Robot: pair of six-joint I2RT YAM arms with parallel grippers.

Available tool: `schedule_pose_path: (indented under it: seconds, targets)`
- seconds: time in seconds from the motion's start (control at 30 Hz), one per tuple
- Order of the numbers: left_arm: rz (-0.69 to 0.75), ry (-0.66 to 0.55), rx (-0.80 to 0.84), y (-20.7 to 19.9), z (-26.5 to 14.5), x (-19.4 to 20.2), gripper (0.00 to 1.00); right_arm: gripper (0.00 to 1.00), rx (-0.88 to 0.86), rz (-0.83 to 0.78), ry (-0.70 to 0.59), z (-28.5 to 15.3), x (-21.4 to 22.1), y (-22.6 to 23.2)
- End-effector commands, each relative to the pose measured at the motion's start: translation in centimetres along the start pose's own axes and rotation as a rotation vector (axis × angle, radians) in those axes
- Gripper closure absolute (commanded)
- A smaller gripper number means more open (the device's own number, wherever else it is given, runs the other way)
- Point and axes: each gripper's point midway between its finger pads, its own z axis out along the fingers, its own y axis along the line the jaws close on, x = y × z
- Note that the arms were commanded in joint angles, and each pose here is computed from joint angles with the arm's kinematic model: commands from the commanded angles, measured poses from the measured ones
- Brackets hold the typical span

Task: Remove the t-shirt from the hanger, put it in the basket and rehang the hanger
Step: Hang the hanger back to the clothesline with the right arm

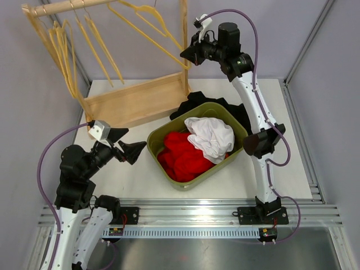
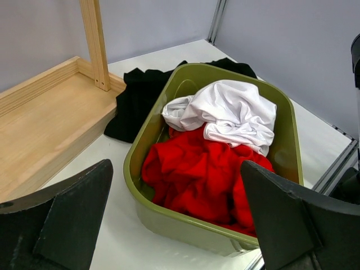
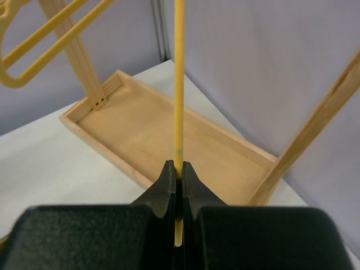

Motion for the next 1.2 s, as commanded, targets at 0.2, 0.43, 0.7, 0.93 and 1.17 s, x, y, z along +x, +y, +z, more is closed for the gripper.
schedule_pose_path:
  seconds: [0.2, 0.43, 0.7, 0.93, 1.17]
  targets:
    - [-0.035, -0.020, -0.043, 0.9, 0.3, 0.3, 0.01, 1.00, 0.109, -0.044, -0.246, 2.8, -4.5, -3.3]
    - [-0.049, -0.009, -0.036, 0.9, 0.6, 0.8, 0.01, 1.00, 0.115, -0.072, -0.259, 4.4, -3.2, -4.4]
    - [-0.049, -0.013, -0.043, 1.1, 0.6, 0.7, 0.01, 1.00, 0.110, -0.075, -0.271, 5.4, -2.3, -4.9]
    - [-0.063, -0.013, -0.041, 1.0, 0.7, 0.6, 0.01, 1.00, 0.133, -0.081, -0.312, 5.6, -2.8, -5.7]
    - [-0.078, -0.007, -0.049, 1.1, 0.6, 0.9, 0.01, 1.00, 0.169, -0.054, -0.318, 6.1, -1.4, -7.7]
